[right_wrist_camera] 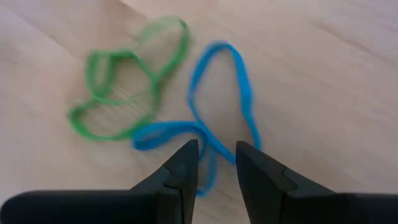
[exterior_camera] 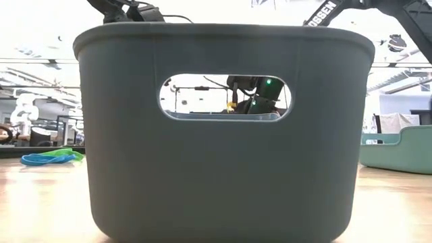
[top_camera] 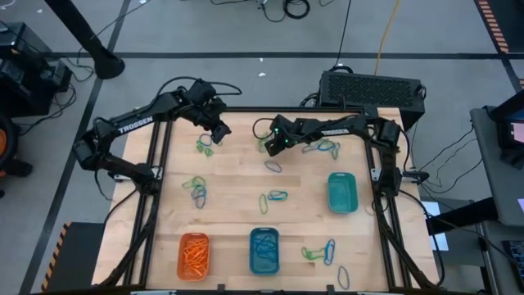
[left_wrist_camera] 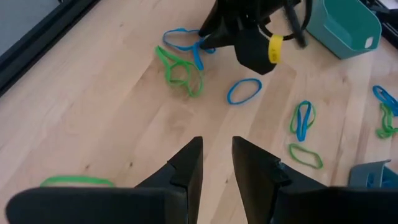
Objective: Sort rubber bands into baskets
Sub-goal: Put the blue rubber band into the blue bin
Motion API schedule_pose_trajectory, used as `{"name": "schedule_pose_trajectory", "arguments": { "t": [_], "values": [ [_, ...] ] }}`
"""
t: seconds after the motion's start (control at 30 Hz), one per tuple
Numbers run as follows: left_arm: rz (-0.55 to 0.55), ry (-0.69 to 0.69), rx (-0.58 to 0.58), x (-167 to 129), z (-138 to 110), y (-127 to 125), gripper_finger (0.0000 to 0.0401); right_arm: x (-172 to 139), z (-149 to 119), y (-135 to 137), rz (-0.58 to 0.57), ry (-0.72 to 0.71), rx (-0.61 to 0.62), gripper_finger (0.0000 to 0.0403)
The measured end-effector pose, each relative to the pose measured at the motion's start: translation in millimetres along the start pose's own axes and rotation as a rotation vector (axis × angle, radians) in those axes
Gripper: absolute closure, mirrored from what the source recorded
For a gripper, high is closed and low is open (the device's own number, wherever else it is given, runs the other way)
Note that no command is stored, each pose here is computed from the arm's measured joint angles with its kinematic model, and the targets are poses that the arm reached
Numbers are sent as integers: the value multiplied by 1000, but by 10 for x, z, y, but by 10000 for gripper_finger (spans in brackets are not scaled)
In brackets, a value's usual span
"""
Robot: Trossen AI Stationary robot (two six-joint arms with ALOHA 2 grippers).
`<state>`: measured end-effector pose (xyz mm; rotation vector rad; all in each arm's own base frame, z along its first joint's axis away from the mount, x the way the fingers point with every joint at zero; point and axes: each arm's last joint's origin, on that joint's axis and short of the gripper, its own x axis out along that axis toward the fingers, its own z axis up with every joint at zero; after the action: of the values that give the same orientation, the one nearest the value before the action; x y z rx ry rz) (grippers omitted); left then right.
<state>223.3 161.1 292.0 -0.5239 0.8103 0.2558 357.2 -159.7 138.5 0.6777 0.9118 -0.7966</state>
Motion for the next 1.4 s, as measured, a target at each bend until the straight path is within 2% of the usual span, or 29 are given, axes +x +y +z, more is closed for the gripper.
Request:
{"name": "schedule_pose_trajectory", "arguments": {
  "t": [0.17, 0.37, 0.47, 0.67, 0.8, 0.9, 1.07, 1.23, 1.4],
  "values": [
    [-1, -7, -2, 0, 8, 0, 308, 5, -30, -19, -23, 24, 11, 312],
    [-1, -10, -1, 0, 10, 0, 308, -6, -79, 51, -7, 34, -45, 389],
    [-1, -10, 0, 0, 10, 0, 308, -32, -84, 124, 21, 5, -63, 396],
    [-10, -10, 43, 0, 10, -3, 308, -415, 30, 212, 95, -91, -43, 402],
    [-117, -22, 99, 1, 22, -33, 308, -799, 86, 267, 171, -154, -44, 402],
    [-213, -39, 82, 56, 65, -41, 308, -1114, 82, 333, 244, -204, -74, 402],
    [-337, -4, -148, 328, 150, 17, 308, -1541, 20, 446, 351, -282, -106, 403],
    [-572, 22, -181, 633, 247, -74, 308, -1699, -81, 544, 390, -297, -106, 403],
    [-702, -6, -158, 769, 352, -197, 308, -1735, -235, 666, 413, -254, -114, 403]
  ]
}}
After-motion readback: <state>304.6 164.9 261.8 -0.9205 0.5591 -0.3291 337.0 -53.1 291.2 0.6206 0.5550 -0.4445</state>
